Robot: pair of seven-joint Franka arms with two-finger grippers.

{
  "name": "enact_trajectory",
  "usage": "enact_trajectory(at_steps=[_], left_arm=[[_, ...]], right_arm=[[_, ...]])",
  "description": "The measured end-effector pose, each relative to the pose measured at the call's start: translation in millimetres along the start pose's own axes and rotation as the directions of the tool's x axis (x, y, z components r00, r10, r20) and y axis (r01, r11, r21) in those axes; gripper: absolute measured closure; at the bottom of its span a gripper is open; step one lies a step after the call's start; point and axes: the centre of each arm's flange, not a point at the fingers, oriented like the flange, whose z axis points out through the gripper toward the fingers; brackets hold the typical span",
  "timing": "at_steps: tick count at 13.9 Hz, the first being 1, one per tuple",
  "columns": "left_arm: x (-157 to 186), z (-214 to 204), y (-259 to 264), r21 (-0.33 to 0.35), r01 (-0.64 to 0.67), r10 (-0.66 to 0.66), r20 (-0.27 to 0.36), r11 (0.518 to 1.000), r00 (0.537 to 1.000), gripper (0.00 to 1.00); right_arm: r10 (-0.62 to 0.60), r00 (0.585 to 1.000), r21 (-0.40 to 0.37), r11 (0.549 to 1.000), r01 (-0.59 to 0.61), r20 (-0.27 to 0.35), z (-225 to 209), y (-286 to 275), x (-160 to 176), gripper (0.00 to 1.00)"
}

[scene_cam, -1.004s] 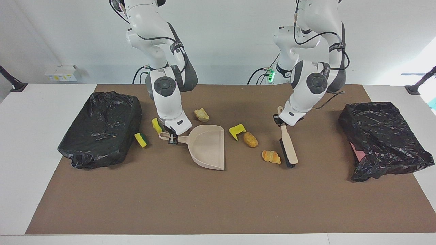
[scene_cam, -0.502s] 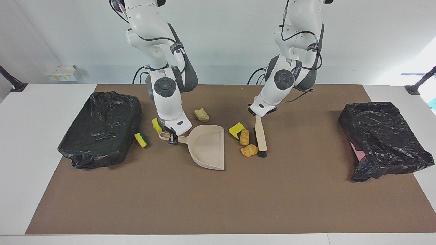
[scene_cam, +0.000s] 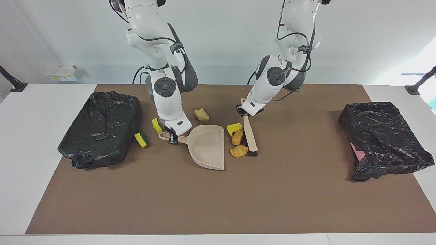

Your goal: Sweep and dump trash in bin

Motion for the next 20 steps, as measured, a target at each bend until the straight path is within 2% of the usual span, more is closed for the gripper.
enact_trajectory(at_steps=[4,6,9,14,18,20], left_arm=[[-14,31,58,-0.106,-0.024,0.02,-0.032,0.994,0.999,0.74],[-16,30,76,-0.131,-0.022,0.018,-0.03,0.991,0.999,0.74],[-16,11,88,-0.158,0.016,-0.019,-0.018,0.987,1.0,0.74],[-27,-51,90,-0.191,0.123,-0.126,-0.005,0.974,0.992,0.74],[-17,-77,67,-0.176,0.158,-0.161,0.001,0.972,0.987,0.74],[-2,-87,40,-0.095,0.153,-0.156,-0.023,0.984,0.987,0.74]], right_arm=[[0.001,1.0,0.001,1.0,-0.001,0.001,1,0,-1,0.68],[0.001,1.0,0.002,1.0,-0.001,0.001,1,0,-1,0.68],[0.001,1.0,0.002,1.0,-0.001,0.001,1,0,-1,0.68],[0.001,1.0,0.002,1.0,-0.001,0.001,1,0,-1,0.68],[0.002,1.0,0.002,1.0,-0.002,0.001,1,0,-1,0.68],[0.009,1.0,0.002,1.0,-0.009,0.001,1,2,-5,0.68]])
